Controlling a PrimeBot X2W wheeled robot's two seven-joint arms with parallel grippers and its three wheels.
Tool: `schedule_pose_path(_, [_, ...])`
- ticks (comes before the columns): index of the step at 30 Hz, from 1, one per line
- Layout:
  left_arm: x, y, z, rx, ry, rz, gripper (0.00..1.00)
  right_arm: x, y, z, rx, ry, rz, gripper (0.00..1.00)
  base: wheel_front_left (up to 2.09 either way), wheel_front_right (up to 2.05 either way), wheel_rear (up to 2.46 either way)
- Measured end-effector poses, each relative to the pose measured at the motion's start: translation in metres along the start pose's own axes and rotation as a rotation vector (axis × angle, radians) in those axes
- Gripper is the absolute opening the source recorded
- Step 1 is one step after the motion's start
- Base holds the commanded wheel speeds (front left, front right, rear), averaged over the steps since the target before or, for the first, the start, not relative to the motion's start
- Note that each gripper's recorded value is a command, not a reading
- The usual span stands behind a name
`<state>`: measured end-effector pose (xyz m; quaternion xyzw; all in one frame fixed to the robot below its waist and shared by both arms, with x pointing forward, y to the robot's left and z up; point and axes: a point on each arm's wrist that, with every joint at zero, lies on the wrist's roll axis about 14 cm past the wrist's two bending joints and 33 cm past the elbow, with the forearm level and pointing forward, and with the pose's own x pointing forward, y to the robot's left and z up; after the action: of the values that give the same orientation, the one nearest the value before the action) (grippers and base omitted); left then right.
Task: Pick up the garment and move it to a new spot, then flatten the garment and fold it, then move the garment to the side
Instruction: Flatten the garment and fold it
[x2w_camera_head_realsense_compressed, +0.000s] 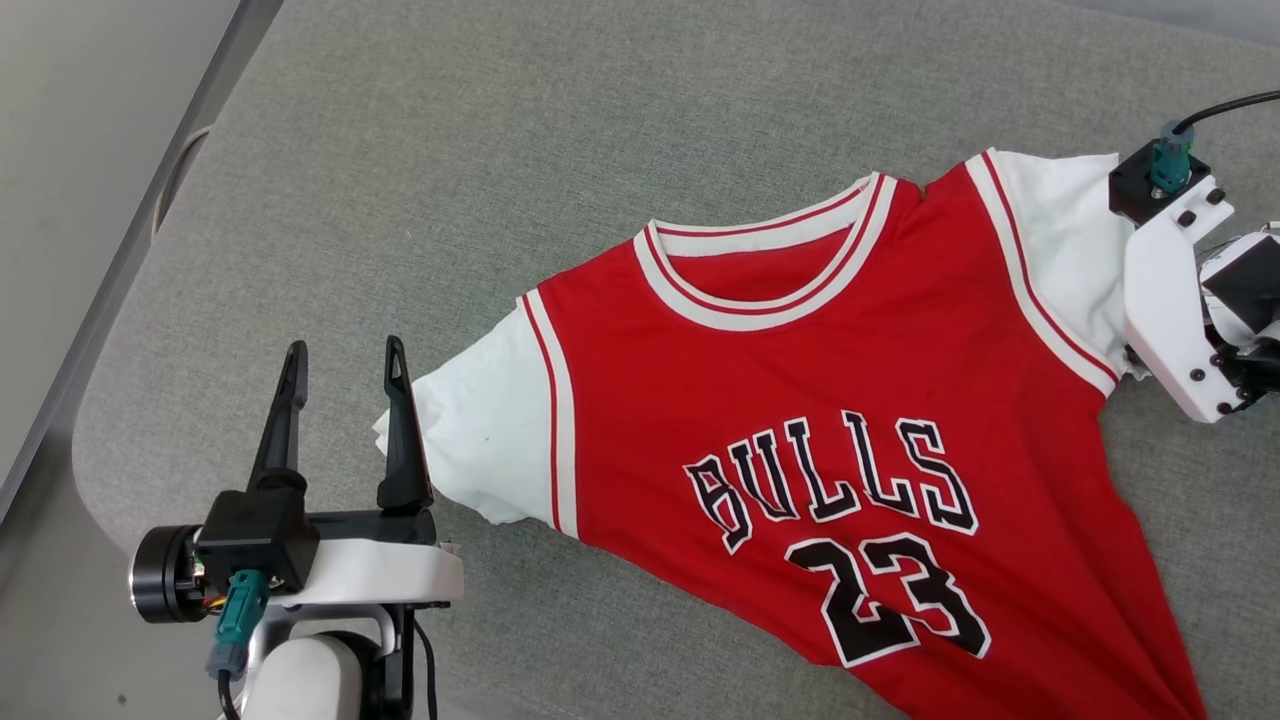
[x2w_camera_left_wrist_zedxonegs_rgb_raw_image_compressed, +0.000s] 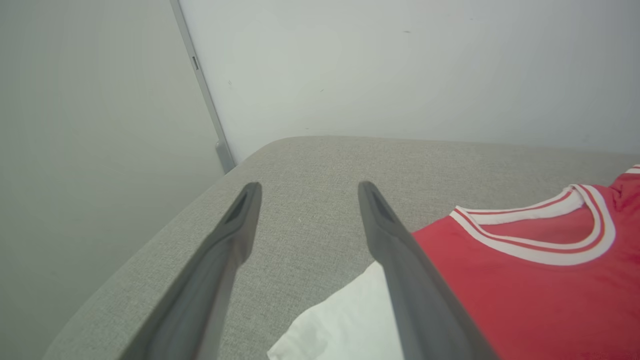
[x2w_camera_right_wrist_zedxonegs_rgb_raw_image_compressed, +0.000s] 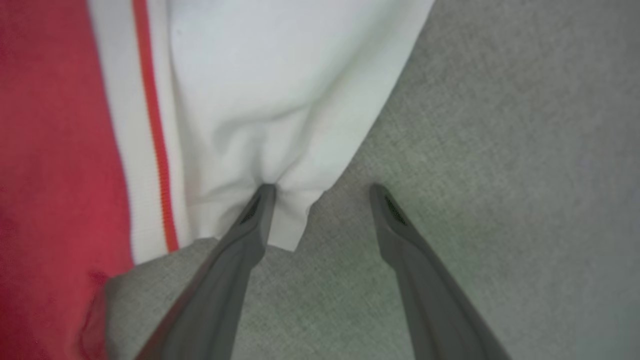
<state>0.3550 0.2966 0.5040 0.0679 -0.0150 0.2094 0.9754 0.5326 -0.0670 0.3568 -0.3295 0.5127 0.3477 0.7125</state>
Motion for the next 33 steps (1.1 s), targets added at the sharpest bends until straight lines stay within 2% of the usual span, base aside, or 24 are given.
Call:
schedule_pose_path(1, [0.001, 0.0, 0.0, 0.001, 0.0, -0.001, 1.0, 0.001, 0.0, -0.001, 0.0, 0.002, 0.002, 0.14, 0.0, 0.0, 0.0])
schedule_pose_path(2, [0.001, 0.0, 0.0, 0.003, -0.001, 0.0, 1.0, 0.002, 0.001, -0.001, -0.001, -0.002, 0.007, 0.0, 0.0, 0.0, 0.0])
schedule_pose_path(8, [0.003, -0.003, 0.0, 0.012, -0.006, -0.014, 1.0, -0.002, 0.004, 0.013, 0.02, -0.134, 0.02, 0.0, 0.0, 0.0, 0.0])
schedule_pose_path(13, [0.001, -0.005, 0.006, 0.007, -0.026, -0.033, 1.0, -0.031, -0.006, 0.035, 0.064, -0.346, -0.023, 0.0, 0.0, 0.0, 0.0])
schedule_pose_path(17, [-0.003, -0.007, 0.009, 0.0, -0.038, -0.053, 1.0, -0.059, -0.02, 0.024, 0.094, -0.45, -0.078, 0.0, 0.0, 0.0, 0.0])
schedule_pose_path(24, [-0.008, -0.02, 0.015, -0.022, -0.061, -0.112, 1.0, -0.093, -0.027, -0.037, 0.195, -0.549, -0.14, 0.0, 0.0, 0.0, 0.0])
schedule_pose_path(25, [-0.011, -0.026, 0.016, -0.031, -0.067, -0.139, 1.0, -0.103, -0.025, -0.071, 0.266, -0.574, -0.161, 0.0, 0.0, 0.0, 0.0])
schedule_pose_path(33, [-0.015, -0.044, 0.024, -0.055, -0.094, -0.203, 1.0, -0.116, -0.007, -0.167, 0.492, -0.576, -0.217, 0.0, 0.0, 0.0, 0.0])
